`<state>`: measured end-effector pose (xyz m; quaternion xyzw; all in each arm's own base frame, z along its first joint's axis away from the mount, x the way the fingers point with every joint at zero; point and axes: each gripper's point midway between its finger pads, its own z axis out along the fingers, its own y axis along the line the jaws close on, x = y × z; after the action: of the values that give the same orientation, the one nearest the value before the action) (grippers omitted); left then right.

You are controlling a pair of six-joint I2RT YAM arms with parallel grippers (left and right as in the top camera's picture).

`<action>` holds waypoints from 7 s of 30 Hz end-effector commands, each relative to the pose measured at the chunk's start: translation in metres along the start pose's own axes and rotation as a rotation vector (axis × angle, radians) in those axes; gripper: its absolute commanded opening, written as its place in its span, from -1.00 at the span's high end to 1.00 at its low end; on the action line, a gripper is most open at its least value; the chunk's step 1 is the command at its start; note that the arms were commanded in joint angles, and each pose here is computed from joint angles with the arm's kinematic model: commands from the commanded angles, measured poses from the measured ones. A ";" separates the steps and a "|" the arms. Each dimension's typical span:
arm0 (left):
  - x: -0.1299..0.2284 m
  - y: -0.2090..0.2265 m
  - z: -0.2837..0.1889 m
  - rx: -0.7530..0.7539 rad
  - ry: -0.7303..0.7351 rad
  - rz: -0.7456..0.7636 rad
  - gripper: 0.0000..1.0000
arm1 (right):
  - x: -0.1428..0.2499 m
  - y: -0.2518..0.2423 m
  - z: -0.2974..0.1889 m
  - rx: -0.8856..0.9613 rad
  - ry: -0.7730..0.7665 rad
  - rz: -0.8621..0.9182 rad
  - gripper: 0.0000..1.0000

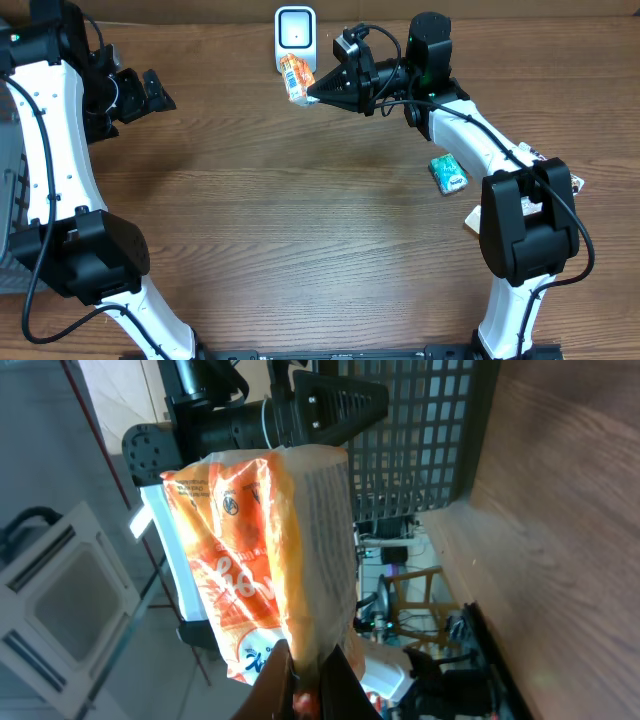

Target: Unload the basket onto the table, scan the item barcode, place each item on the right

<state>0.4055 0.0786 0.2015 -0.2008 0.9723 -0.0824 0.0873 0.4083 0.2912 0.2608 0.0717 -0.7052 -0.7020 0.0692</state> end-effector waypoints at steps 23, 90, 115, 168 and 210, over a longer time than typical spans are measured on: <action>-0.003 0.000 -0.009 0.000 -0.028 -0.005 -0.99 | -0.004 -0.159 -0.047 0.738 -0.360 0.126 0.92; -0.003 0.000 -0.009 0.000 -0.028 -0.005 -0.99 | -0.219 -0.125 -0.019 1.894 -0.447 -1.430 0.92; -0.003 0.000 -0.009 0.000 -0.028 -0.005 -0.99 | -0.228 -0.141 -0.034 2.039 -0.331 -1.525 0.92; -0.003 0.000 -0.009 0.000 -0.028 -0.005 -0.99 | 0.117 -0.179 -0.201 1.839 -0.246 0.507 0.92; -0.003 0.000 -0.009 0.000 -0.028 -0.005 -0.99 | 0.106 -0.062 -0.170 1.599 -0.365 0.014 0.18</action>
<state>0.4054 0.0786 0.2015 -0.2008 0.9723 -0.0824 0.0871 0.3440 0.0860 0.1484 -0.0454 -0.9966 0.0521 -0.0441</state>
